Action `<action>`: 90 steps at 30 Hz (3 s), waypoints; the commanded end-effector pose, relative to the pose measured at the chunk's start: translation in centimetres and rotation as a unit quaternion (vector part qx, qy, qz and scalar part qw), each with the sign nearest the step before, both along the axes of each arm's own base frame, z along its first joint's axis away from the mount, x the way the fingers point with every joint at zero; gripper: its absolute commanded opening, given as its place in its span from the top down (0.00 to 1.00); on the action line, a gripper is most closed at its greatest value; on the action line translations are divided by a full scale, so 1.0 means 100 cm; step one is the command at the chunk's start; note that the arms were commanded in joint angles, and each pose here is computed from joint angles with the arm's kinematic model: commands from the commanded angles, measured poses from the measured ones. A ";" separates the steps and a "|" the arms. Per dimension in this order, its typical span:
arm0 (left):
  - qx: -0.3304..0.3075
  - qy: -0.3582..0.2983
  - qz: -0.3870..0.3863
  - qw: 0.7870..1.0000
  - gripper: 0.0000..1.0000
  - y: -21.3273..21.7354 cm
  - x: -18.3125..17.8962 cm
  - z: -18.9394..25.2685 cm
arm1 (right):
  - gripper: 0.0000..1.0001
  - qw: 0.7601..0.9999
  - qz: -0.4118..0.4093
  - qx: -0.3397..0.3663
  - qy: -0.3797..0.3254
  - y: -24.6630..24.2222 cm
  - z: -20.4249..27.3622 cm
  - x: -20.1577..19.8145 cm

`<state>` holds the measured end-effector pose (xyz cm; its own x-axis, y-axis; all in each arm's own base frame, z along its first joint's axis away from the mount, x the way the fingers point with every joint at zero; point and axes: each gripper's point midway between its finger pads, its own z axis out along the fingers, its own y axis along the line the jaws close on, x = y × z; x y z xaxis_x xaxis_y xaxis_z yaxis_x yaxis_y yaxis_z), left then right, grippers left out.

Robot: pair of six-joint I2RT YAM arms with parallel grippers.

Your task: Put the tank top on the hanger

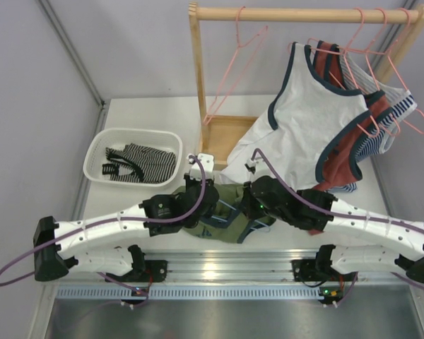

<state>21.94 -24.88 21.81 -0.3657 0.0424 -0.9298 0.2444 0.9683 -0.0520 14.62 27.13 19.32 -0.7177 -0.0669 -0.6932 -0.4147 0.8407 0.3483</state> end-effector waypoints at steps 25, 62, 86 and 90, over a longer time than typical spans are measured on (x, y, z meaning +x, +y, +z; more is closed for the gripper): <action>-0.006 -0.031 -0.002 0.999 1.00 0.005 -0.003 0.069 | 0.59 0.943 0.224 0.105 -0.221 0.047 0.104 0.010; -0.009 -0.042 -0.028 0.999 1.00 -0.003 -0.006 0.103 | 0.75 0.928 0.302 0.134 -0.173 0.080 0.070 0.011; -0.042 -0.056 -0.037 0.997 0.39 -0.002 -0.008 0.126 | 1.00 0.932 0.244 0.180 -0.201 0.074 0.087 0.015; -0.067 -0.065 -0.061 0.994 0.38 -0.003 -0.014 0.139 | 1.00 0.934 0.214 0.195 -0.208 0.066 0.088 0.019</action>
